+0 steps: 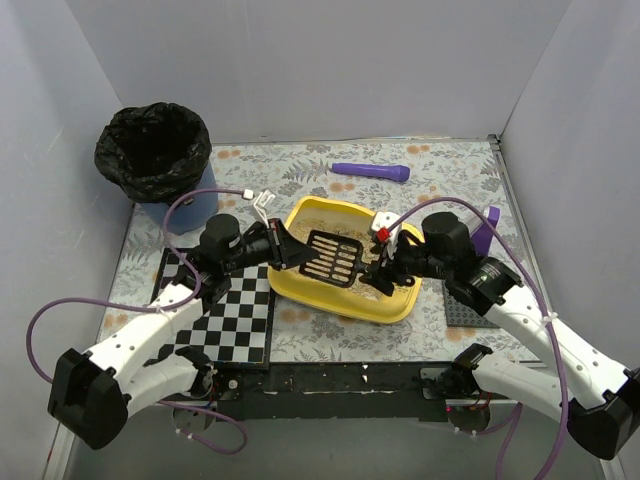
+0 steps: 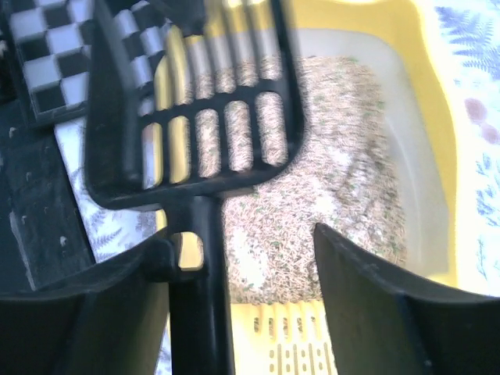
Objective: Clean the litter box
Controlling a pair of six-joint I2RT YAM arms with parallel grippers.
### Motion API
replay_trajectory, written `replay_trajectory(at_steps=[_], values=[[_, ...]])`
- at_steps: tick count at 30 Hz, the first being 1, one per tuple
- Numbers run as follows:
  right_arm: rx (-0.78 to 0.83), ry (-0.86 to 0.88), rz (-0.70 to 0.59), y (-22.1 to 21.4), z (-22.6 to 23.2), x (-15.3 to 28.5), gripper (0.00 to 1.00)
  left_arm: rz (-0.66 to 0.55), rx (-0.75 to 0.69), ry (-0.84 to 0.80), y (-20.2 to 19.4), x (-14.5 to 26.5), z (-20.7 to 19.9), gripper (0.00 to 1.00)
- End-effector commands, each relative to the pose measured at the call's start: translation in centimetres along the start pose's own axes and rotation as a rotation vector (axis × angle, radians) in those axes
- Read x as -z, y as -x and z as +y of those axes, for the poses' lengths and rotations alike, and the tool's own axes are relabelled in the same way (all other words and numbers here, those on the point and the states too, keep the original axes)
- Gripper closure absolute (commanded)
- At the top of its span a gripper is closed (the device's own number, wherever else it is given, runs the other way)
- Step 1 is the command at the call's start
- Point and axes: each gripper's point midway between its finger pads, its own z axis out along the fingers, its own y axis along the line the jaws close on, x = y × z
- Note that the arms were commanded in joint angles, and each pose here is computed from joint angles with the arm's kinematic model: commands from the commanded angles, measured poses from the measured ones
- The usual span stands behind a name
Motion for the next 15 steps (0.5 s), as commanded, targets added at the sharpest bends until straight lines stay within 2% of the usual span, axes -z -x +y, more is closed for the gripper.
replay_trajectory(at_steps=[1, 2, 4, 8, 12, 15], values=[[-0.303, -0.332, -0.211, 4.3, -4.5, 2.3, 0.19, -0.162, 0.011, 0.001, 2.5, 1.8, -2.0, 1.00], [-0.383, -0.374, -0.248, 4.5, -4.9, 2.8, 0.15, -0.195, 0.027, 0.008, 2.9, 2.1, -1.9, 1.00], [-0.588, -0.480, -0.319, 4.4, -5.9, 4.1, 0.13, -0.269, 0.051, -0.002, 3.8, 2.8, -2.2, 1.00], [-0.863, -0.471, -0.453, 5.0, -5.2, 5.1, 0.15, -0.346, 0.046, -0.055, 4.8, 3.9, -3.4, 1.00], [-0.986, -0.426, -0.616, 6.8, -5.0, 6.5, 0.17, -0.391, 0.043, -0.025, 5.3, 4.7, -3.3, 1.00], [-0.981, -0.447, -0.694, 8.0, -5.3, 8.3, 0.18, -0.399, 0.036, -0.007, 5.1, 5.1, -3.0, 1.00]])
